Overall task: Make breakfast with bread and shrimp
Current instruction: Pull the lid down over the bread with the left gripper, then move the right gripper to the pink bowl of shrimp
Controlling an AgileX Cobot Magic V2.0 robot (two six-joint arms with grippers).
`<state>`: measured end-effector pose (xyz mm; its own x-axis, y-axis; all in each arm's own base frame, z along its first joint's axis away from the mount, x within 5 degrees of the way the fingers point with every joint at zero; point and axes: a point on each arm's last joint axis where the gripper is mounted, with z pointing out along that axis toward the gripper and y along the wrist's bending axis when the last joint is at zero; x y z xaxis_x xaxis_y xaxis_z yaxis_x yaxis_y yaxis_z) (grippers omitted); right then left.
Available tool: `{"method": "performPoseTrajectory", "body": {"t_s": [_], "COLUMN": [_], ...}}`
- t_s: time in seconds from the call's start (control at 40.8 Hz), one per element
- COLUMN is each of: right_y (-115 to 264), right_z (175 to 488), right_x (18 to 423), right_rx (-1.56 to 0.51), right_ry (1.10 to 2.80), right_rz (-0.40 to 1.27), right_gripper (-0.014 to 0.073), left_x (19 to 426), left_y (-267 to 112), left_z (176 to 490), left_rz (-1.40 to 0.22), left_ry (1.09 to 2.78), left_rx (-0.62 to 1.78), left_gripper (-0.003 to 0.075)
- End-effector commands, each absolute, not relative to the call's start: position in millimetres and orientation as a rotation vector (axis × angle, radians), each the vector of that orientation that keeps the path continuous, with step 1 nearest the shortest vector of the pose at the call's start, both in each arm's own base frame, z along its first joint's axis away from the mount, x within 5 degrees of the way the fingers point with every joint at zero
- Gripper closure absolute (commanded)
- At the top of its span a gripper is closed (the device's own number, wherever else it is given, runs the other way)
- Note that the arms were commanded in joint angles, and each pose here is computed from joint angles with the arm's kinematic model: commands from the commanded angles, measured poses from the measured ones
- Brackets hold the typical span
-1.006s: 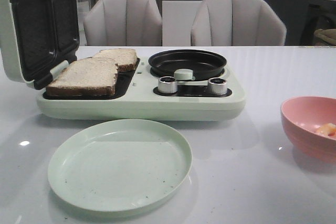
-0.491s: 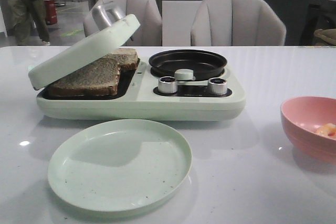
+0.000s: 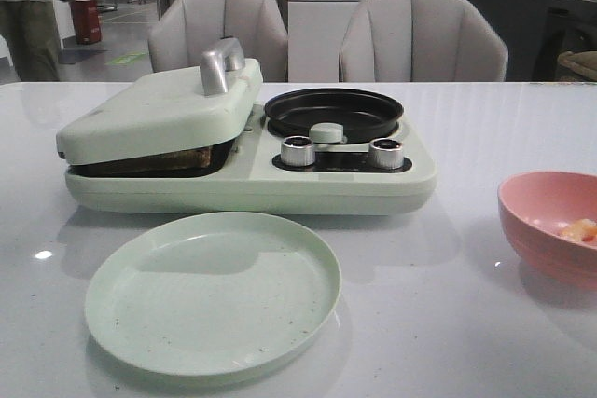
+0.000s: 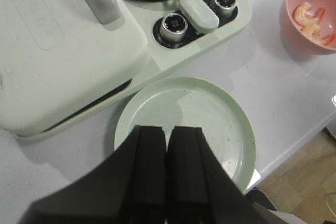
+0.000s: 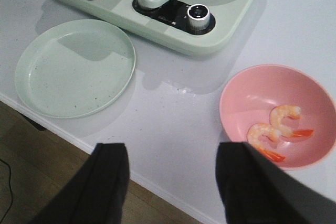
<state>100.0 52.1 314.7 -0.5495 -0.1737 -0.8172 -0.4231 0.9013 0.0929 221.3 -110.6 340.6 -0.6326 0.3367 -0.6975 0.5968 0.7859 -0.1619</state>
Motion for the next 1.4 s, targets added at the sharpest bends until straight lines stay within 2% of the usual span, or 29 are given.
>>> {"method": "performPoseTrajectory", "body": {"t_s": [0.0,0.221,0.491,1.374], "right_y": [52,52,52,54], "right_z": [329,329,329,333], "right_x": [103,103,103,105], "right_rx": [-0.406,-0.406,-0.406,-0.385], "right_ry": [2.052,2.052,2.052,2.012], "right_rz": [0.354,0.354,0.354,0.384], "right_gripper": [0.012,0.012,0.012,0.012], "left_x": [198,150,109,102], "left_y": [-104,-81,-64,-62], "left_z": [356,335,308,304], "left_rz": [-0.501,-0.453,-0.449,-0.447], "left_ry": [2.163,2.088,2.051,2.038], "left_rx": [0.614,0.561,0.552,0.551], "left_gripper": [0.0618,0.0618,0.0619,0.0619]}}
